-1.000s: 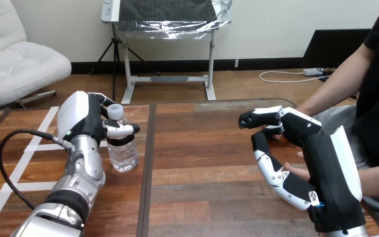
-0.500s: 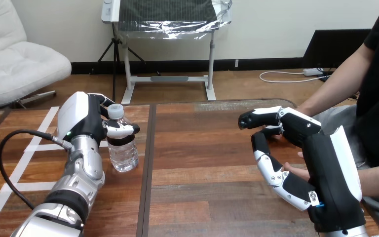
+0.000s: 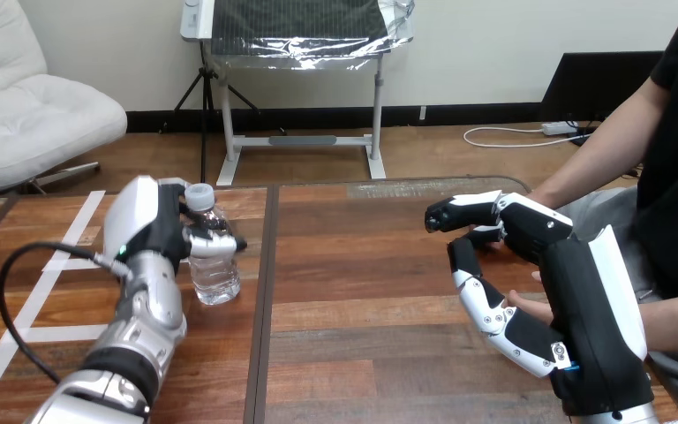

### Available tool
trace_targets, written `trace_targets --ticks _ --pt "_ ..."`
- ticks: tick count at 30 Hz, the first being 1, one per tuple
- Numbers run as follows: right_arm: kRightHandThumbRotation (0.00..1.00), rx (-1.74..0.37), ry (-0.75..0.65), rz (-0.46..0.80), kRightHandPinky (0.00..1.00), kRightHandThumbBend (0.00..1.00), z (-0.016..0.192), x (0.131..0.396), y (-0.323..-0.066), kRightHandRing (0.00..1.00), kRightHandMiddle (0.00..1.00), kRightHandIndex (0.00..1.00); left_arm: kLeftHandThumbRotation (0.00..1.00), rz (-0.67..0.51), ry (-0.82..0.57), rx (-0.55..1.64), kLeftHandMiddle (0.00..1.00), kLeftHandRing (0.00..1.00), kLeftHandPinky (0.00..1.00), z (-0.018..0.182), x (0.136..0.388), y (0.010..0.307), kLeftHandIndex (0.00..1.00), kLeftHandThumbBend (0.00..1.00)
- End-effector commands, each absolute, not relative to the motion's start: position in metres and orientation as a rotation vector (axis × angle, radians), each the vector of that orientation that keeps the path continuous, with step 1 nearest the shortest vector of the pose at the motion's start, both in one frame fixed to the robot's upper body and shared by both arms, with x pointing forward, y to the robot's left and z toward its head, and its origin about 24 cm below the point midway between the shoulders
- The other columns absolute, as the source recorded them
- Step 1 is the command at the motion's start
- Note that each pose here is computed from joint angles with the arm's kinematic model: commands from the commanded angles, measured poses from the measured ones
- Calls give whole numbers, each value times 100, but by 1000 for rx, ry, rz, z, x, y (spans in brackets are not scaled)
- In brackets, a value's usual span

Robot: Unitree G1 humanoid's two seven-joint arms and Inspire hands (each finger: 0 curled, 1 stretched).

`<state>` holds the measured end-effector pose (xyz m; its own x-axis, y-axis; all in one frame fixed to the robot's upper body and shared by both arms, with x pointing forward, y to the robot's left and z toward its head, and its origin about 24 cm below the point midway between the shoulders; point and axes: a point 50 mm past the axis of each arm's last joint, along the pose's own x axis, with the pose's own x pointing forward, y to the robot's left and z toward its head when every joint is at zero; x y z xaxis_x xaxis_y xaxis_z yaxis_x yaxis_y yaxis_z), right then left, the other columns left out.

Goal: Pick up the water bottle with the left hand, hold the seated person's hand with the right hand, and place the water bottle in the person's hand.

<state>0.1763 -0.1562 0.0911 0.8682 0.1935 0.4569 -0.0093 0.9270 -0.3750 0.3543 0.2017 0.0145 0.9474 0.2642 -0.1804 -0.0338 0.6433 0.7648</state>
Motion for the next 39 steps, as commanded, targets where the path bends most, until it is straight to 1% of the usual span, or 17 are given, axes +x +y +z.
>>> trace_targets --ticks 1,4,14,23,29,39 --pt "0 -387 -598 114 53 20 105 181 -156 64 67 58 6 163 294 869 68 63 56 17 356 200 69 81" --pt "0 -383 -593 114 53 20 105 181 -156 64 67 58 10 164 293 875 71 65 57 15 355 201 71 83" --pt "0 -379 -588 116 52 20 105 181 -156 64 67 58 18 166 309 884 74 68 57 12 353 200 76 88" --pt "0 -383 -587 120 52 20 105 180 -156 65 68 59 21 163 300 886 75 70 58 12 354 199 76 89" --pt "0 -388 -588 117 52 20 105 181 -157 65 68 59 20 157 301 870 75 70 59 13 354 199 75 89" --pt "0 -382 -588 115 53 21 104 181 -157 65 68 59 18 167 286 867 71 66 57 15 355 197 72 87"
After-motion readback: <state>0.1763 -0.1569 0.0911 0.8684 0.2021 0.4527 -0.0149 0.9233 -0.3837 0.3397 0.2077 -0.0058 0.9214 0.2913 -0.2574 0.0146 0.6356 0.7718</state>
